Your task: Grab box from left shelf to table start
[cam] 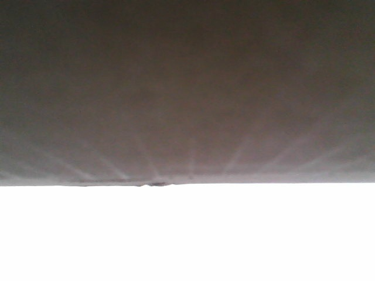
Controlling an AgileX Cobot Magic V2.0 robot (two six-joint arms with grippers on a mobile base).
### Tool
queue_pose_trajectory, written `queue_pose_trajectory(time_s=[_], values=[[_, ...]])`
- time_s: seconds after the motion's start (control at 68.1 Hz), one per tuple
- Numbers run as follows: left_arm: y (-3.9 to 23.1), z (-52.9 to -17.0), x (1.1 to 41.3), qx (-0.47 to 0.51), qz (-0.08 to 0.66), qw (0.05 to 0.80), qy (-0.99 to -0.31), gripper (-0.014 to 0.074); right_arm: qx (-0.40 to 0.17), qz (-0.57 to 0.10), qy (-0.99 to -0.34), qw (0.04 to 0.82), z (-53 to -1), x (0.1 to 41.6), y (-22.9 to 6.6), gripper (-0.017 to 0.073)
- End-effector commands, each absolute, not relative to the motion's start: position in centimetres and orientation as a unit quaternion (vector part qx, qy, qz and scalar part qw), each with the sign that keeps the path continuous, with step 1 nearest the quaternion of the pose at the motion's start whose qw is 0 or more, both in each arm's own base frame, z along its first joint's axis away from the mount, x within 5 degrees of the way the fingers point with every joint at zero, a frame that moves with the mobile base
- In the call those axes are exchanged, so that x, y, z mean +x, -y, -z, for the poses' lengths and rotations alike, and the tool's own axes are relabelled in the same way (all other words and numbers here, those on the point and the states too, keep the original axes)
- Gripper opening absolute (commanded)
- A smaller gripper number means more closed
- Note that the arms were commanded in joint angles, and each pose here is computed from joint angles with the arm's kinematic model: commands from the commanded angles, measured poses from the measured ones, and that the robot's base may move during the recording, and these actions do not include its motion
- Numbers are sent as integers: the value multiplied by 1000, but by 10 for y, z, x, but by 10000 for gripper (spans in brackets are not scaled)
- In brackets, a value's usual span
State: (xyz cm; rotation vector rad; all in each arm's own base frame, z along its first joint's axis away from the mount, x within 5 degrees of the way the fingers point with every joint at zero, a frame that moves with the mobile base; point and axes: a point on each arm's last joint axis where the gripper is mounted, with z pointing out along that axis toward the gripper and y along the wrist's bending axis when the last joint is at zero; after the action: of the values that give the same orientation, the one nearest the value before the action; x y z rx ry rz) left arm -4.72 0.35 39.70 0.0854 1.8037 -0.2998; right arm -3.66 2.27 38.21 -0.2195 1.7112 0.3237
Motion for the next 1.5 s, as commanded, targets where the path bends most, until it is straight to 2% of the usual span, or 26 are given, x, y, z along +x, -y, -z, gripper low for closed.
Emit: queue_pose_trajectory(time_s=[0.0, 0.382, 0.734, 0.851, 1.086, 1.306, 1.482], values=[[-2, -413, -48, 30, 157, 645, -747, -99, -95, -126, -725, 671, -395, -37, -20, 59], [-1, -403, -40, 29, 154, 631, -760, -99, -95, -126, -725, 671, -395, -37, -20, 59], [6, -357, -9, 26, 143, 557, -818, -99, -95, -126, -725, 671, -395, -37, -20, 59], [3, -338, 1, 69, 81, 540, -835, -99, -95, -126, -725, 671, -395, -37, -20, 59], [5, -311, 12, 71, 74, 499, -861, -99, -95, -126, -725, 671, -395, -37, -20, 59], [10, -321, 21, 62, 107, 568, -813, -99, -95, -126, -725, 671, -395, -37, -20, 59], [12, -324, 22, 58, 125, 582, -802, -99, -95, -126, -724, 671, -396, -37, -20, 59]])
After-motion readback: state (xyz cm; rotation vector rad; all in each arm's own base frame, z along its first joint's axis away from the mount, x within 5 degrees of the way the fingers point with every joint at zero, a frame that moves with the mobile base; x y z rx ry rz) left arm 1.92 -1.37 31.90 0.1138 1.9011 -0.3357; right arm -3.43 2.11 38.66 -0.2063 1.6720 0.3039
